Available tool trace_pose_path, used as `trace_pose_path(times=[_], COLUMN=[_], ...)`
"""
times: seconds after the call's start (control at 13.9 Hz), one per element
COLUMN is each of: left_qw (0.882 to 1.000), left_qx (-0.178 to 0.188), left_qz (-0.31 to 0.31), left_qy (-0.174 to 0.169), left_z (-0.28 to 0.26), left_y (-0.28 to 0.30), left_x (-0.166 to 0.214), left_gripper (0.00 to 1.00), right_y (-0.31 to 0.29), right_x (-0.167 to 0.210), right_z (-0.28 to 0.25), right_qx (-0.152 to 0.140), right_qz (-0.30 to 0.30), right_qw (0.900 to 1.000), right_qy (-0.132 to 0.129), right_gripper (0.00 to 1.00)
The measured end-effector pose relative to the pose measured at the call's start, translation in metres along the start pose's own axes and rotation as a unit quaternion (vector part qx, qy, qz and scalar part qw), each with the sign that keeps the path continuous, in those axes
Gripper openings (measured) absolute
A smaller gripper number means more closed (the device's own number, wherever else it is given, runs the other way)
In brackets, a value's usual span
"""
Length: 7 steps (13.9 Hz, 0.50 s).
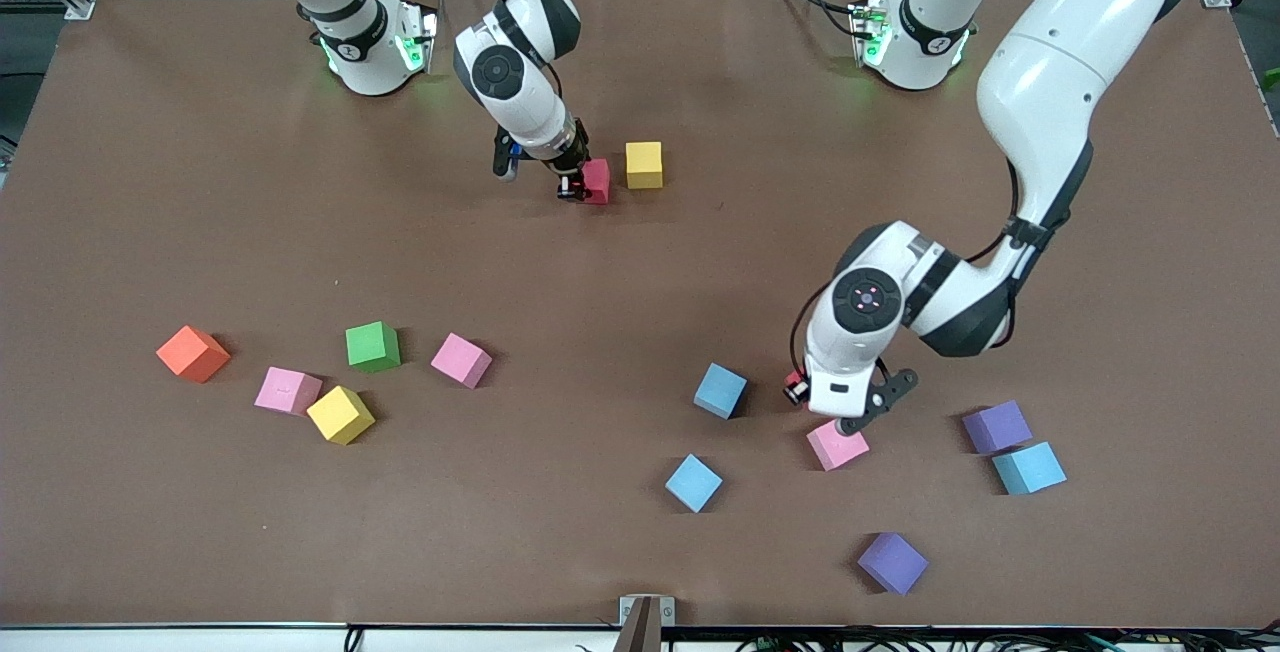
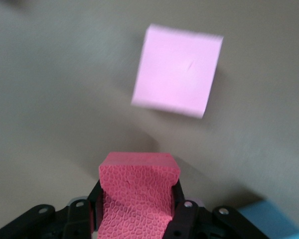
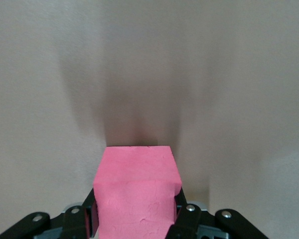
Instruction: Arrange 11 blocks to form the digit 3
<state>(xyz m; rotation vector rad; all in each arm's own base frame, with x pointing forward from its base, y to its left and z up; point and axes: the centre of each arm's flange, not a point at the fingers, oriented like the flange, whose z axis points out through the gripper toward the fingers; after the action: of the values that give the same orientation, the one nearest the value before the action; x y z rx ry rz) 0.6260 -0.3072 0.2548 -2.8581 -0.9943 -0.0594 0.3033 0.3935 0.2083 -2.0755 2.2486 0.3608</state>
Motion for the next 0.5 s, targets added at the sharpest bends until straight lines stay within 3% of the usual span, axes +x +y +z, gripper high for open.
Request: trace_pose_path(times=[0.29,0.5], left_qw=[0.992,0.965], left_qx=[0.074,0.114], left_qz=[-0.107,-0.235], left_qy=[-0.008,0.0], left_z=[-0.022,-0.009], left_y=[0.002,-0.004], left_x=[-0.068,-0.116], left_gripper=[0.54,0.54], right_y=[0.009,0.012], right_x=[-0.006,-0.007], right_z=[0.002,0.005], right_qx=[-0.002,-0.004], right_qz=[0.005,0.008], right_qw=[1.0,1.0], right_qy=[0.001,0.003], right_gripper=[0.27,0.27])
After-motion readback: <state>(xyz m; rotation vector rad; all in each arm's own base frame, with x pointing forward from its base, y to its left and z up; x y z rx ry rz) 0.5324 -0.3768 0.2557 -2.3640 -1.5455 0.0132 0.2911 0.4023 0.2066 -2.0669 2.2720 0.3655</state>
